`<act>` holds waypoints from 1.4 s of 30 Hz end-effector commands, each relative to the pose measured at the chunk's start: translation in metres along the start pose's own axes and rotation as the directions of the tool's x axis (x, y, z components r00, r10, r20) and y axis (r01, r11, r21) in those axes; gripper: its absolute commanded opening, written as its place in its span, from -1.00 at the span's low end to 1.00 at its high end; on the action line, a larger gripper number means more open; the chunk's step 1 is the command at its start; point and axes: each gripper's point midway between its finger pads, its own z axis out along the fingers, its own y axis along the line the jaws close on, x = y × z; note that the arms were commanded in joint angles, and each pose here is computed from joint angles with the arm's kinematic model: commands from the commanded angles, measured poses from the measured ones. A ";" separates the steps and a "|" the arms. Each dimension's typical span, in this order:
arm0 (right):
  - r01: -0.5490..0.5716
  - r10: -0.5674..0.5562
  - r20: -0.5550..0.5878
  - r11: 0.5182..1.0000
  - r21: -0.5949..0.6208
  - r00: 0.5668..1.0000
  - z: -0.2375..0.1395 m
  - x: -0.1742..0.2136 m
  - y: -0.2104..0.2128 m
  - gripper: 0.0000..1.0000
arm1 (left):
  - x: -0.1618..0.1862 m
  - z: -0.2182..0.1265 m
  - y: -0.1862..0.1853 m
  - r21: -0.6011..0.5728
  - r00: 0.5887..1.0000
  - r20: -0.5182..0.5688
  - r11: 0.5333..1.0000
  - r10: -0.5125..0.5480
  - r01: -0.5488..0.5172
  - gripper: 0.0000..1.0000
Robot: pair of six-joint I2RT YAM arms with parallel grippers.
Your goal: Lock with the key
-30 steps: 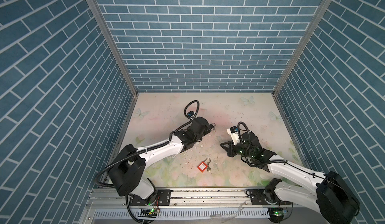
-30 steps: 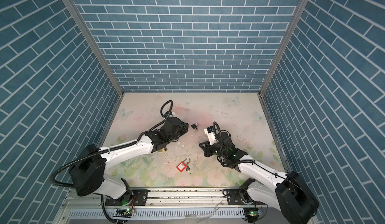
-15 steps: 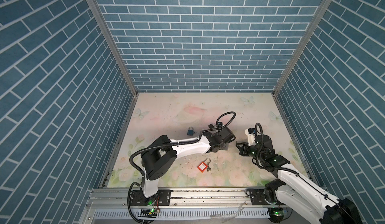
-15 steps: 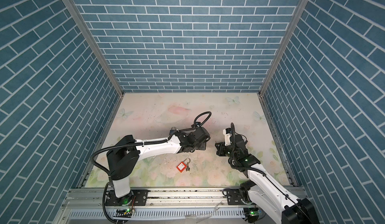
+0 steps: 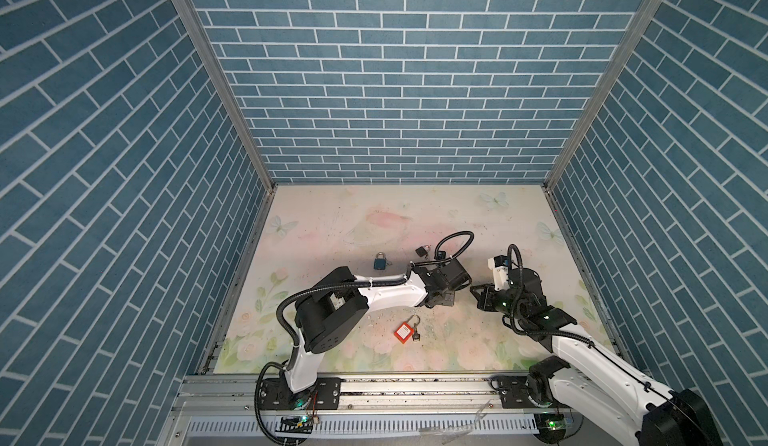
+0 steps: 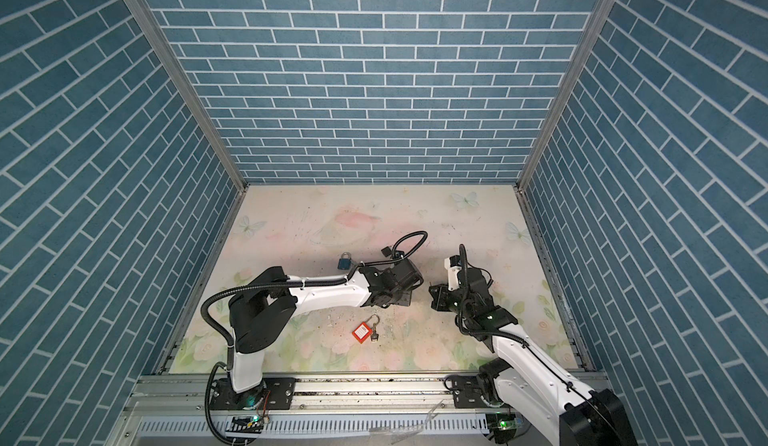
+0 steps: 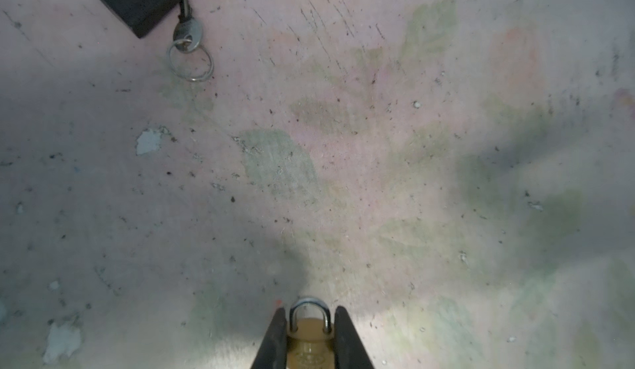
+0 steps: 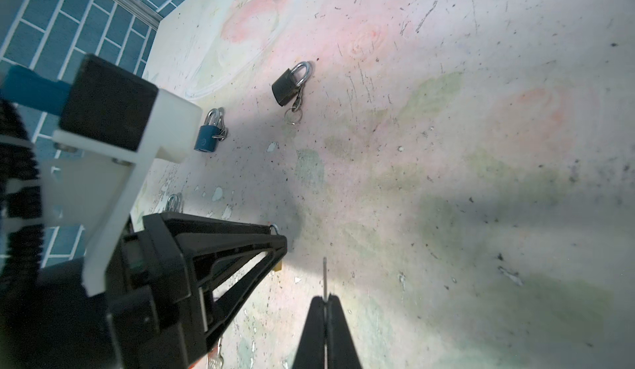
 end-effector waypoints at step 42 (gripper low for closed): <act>-0.028 0.028 -0.010 0.999 -0.023 1.000 -0.002 0.004 0.002 -1.00 | 0.056 -0.004 -0.014 0.017 0.992 -0.128 1.000 0.020 -0.018 -0.73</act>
